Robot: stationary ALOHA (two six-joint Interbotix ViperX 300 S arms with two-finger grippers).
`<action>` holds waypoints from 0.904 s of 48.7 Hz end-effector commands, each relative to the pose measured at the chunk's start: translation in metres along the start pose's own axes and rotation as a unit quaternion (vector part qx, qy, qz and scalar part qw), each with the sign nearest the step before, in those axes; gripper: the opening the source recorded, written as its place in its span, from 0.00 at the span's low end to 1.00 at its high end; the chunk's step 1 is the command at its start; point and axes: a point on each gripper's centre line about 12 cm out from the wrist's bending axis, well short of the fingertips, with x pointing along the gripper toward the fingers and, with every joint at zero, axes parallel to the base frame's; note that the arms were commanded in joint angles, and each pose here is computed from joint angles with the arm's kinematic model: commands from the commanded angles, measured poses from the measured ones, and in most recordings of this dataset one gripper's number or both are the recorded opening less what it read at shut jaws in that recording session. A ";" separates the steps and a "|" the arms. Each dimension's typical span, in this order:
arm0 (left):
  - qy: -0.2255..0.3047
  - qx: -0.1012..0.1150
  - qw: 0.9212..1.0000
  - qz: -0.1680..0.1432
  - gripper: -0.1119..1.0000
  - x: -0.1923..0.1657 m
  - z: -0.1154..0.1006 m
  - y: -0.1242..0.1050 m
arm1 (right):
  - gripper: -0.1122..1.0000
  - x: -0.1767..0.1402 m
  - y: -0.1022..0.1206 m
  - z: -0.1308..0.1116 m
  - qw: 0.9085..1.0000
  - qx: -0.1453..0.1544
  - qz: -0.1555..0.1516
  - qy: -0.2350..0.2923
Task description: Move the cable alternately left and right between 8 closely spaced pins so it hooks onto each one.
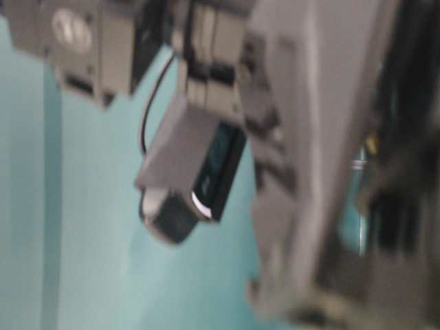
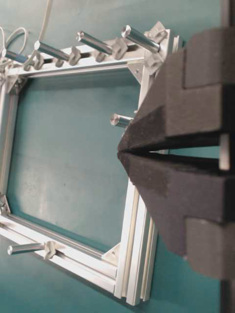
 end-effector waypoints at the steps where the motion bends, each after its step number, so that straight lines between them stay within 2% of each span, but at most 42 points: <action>1: -0.004 0.001 1.000 0.002 0.10 0.000 0.004 0.000 | 0.25 -0.014 0.016 -0.004 1.000 -0.001 0.027 0.005; 14: -0.004 0.000 1.000 0.002 0.10 0.000 0.004 0.000 | 0.25 -0.008 0.021 0.000 1.000 -0.004 0.020 -0.005; 26: -0.004 0.000 1.000 0.002 0.10 0.000 0.004 0.000 | 0.25 -0.005 0.021 0.023 1.000 0.000 0.007 -0.029; 32: -0.004 0.001 1.000 0.001 0.10 0.000 0.004 0.000 | 0.25 -0.004 0.022 0.035 0.999 -0.004 0.010 -0.036; 44: -0.004 0.000 1.000 0.001 0.10 0.000 0.004 0.000 | 0.25 -0.001 0.020 0.053 0.999 -0.014 -0.004 -0.046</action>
